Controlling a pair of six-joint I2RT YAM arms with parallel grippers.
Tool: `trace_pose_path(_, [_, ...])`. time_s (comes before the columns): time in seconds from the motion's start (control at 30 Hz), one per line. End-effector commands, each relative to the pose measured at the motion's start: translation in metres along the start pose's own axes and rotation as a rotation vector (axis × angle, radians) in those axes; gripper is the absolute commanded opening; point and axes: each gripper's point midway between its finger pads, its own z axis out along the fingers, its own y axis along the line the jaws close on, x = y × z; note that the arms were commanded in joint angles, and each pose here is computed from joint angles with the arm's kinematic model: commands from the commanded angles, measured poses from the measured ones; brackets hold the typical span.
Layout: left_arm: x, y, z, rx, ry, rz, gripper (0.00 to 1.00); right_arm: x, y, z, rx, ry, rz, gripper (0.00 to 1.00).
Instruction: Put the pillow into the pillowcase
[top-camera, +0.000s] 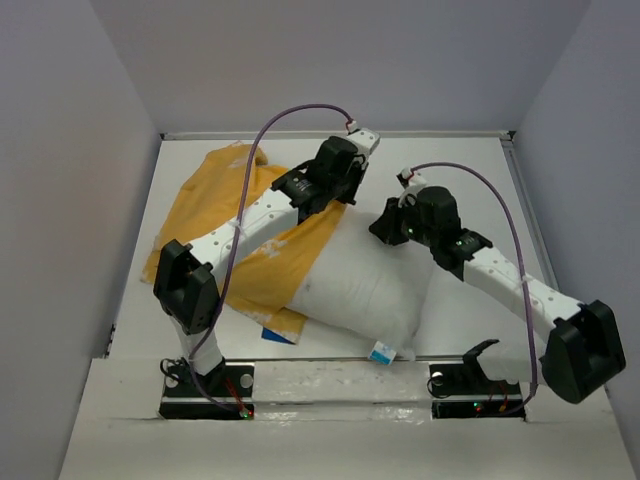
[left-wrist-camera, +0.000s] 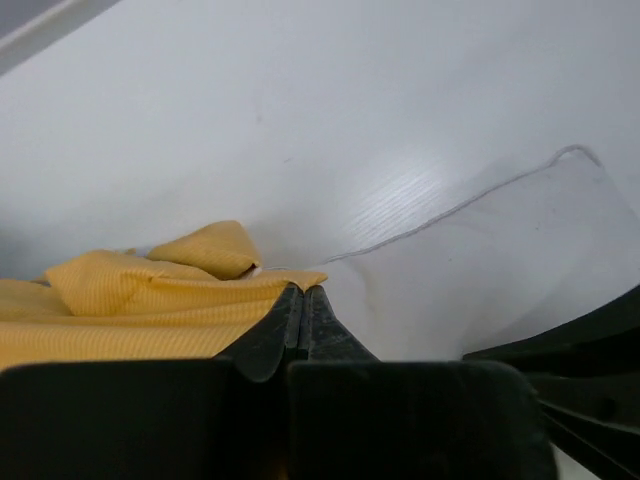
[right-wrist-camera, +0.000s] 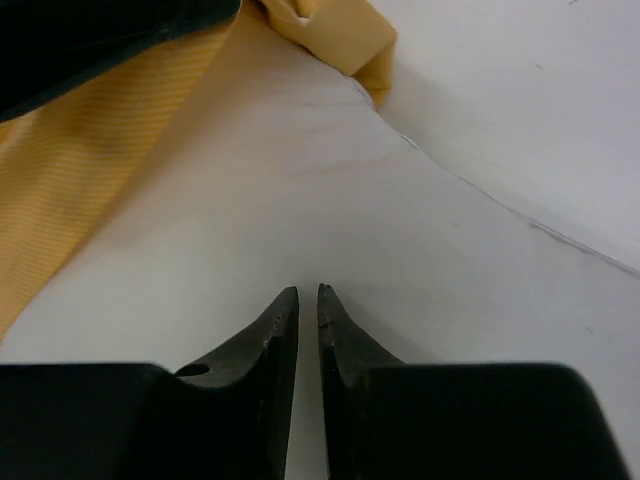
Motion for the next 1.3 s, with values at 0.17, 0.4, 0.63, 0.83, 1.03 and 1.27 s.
trace_pose_path(0.17, [-0.079, -0.070, -0.090, 0.338, -0.393, 0.012, 0.00, 0.061, 0.072, -0.019, -0.170, -0.130, 0.269, 0.02])
trace_pose_path(0.4, [-0.078, -0.056, -0.118, 0.380, -0.443, -0.019, 0.00, 0.016, 0.095, -0.043, -0.158, -0.251, 0.116, 0.56])
trace_pose_path(0.63, [-0.080, -0.054, -0.124, 0.396, -0.431, -0.078, 0.00, 0.020, 0.094, -0.039, -0.118, -0.147, -0.049, 0.90])
trace_pose_path(0.83, [-0.089, -0.071, -0.144, 0.510, -0.454, -0.126, 0.00, 0.067, 0.091, 0.016, -0.135, -0.003, -0.019, 0.96])
trace_pose_path(1.03, [-0.088, -0.083, -0.178, 0.631, -0.492, -0.214, 0.00, 0.002, 0.100, 0.044, -0.090, -0.276, 0.174, 0.00])
trace_pose_path(1.27, [-0.044, -0.082, -0.188, 0.655, -0.443, -0.315, 0.00, -0.152, 0.056, -0.054, 0.082, -0.904, 0.516, 0.00])
